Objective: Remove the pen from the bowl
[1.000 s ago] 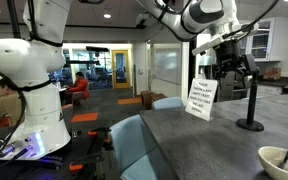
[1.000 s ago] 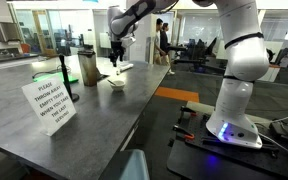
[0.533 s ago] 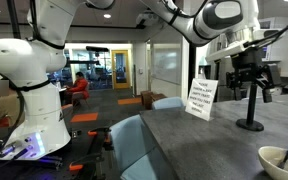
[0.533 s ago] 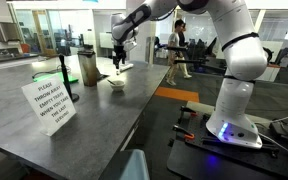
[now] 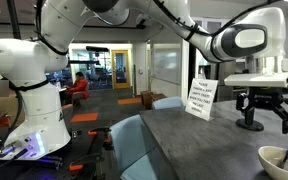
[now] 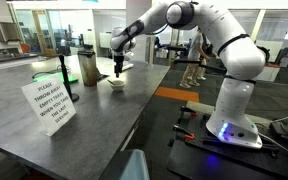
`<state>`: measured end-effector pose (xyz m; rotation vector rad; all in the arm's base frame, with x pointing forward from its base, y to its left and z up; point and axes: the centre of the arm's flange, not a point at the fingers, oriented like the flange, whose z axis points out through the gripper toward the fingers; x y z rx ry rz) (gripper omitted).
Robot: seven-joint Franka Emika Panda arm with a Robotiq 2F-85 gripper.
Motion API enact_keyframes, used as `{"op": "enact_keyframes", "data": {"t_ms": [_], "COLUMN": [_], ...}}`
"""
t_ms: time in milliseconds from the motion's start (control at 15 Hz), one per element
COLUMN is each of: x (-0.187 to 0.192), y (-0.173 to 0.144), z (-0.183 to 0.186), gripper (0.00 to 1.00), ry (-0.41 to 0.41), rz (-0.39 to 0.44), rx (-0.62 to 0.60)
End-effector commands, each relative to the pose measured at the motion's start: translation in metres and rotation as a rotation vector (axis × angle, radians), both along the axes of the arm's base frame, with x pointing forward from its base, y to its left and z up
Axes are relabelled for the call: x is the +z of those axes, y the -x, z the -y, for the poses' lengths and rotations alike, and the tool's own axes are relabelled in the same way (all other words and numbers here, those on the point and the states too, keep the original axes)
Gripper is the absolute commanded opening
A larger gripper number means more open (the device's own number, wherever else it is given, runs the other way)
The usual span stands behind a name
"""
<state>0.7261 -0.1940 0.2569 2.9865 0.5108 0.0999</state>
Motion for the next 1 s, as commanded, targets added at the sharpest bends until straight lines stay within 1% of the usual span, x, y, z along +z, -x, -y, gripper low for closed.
{"op": "enact_keyframes", "data": {"t_ms": [0,267,533,667,733,933], "x": [-0.012,-0.034,-0.052,-0.060,-0.063,-0.074], "y": [-0.035,-0.051,-0.058,-0.062,-0.062,-0.064], "z": [0.013,0.019,0.034,0.042,0.045,0.047], "gripper": [1.00,1.00,1.00,0.98,0.96,0.81], "ry": [0.002,-0.008,-0.016,-0.030,-0.036,-0.046], "rz": [-0.024,-0.013,-0.012,-0.018,-0.021,-0.042], "rx": [0.068,0.070,0.058,0.055,0.055,0.062]}}
